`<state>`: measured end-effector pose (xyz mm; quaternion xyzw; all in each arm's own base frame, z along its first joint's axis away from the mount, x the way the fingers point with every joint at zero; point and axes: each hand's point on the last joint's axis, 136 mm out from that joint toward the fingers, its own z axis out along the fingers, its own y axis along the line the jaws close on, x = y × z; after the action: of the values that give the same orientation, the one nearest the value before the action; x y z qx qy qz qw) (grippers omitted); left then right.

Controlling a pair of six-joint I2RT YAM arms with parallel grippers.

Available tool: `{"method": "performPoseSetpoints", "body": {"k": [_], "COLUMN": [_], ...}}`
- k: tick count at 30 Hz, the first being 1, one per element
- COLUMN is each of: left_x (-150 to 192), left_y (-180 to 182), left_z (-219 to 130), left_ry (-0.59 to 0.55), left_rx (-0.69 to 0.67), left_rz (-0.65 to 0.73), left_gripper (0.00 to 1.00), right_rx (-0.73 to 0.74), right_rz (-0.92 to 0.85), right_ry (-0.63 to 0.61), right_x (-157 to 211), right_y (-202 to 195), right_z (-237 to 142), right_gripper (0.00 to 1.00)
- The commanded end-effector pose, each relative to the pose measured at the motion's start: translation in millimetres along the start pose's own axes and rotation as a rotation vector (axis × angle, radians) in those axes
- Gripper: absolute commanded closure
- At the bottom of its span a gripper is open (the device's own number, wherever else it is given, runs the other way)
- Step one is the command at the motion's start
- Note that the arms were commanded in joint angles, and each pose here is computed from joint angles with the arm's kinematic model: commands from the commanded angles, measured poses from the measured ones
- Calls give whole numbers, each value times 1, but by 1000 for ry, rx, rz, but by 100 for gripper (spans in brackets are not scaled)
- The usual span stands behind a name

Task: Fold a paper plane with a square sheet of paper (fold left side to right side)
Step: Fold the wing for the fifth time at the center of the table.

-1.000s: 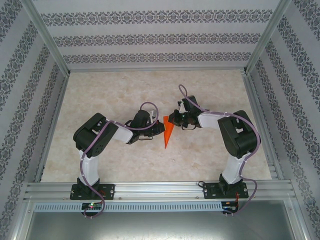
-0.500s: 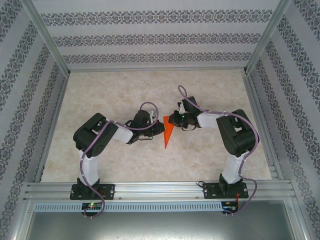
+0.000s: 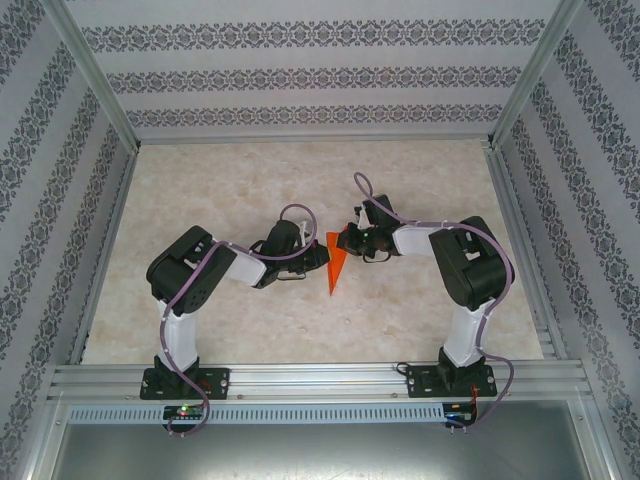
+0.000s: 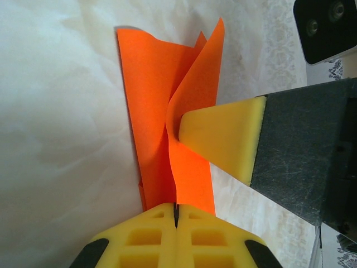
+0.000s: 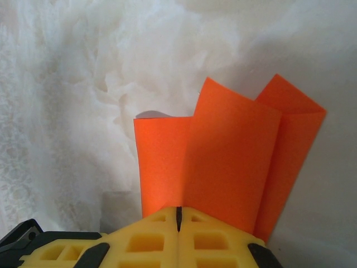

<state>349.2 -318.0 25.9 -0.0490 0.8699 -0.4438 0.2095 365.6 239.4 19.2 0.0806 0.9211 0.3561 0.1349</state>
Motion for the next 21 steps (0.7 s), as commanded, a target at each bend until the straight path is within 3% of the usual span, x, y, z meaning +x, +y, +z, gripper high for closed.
{"method": "performPoseSetpoints", "body": {"k": [1, 3, 9, 15, 18, 21], "left_x": [32, 30, 14, -2, -5, 5], "left_y": [44, 39, 6, -21, -28, -45], "left_z": [6, 5, -7, -36, -55, -62], "left_ry": [85, 82, 62, 19, -32, 1], "left_rx": [-142, -120, -44, -55, -62, -1], "left_rz": [-58, -52, -18, 48, 53, 58], "left_gripper": [100, 100, 88, 69, 69, 77], "right_rx": [52, 67, 124, 140, 135, 131], "right_rz": [20, 26, 31, 39, 37, 33], "right_ry": [38, 49, 83, 99, 98, 96], "right_x": [11, 15, 28, 35, 34, 33], "right_y": [-21, -25, -40, -48, -48, -46], "right_z": [6, 5, 4, 7, 8, 7], "right_gripper": [100, 100, 100, 100, 100, 100]}}
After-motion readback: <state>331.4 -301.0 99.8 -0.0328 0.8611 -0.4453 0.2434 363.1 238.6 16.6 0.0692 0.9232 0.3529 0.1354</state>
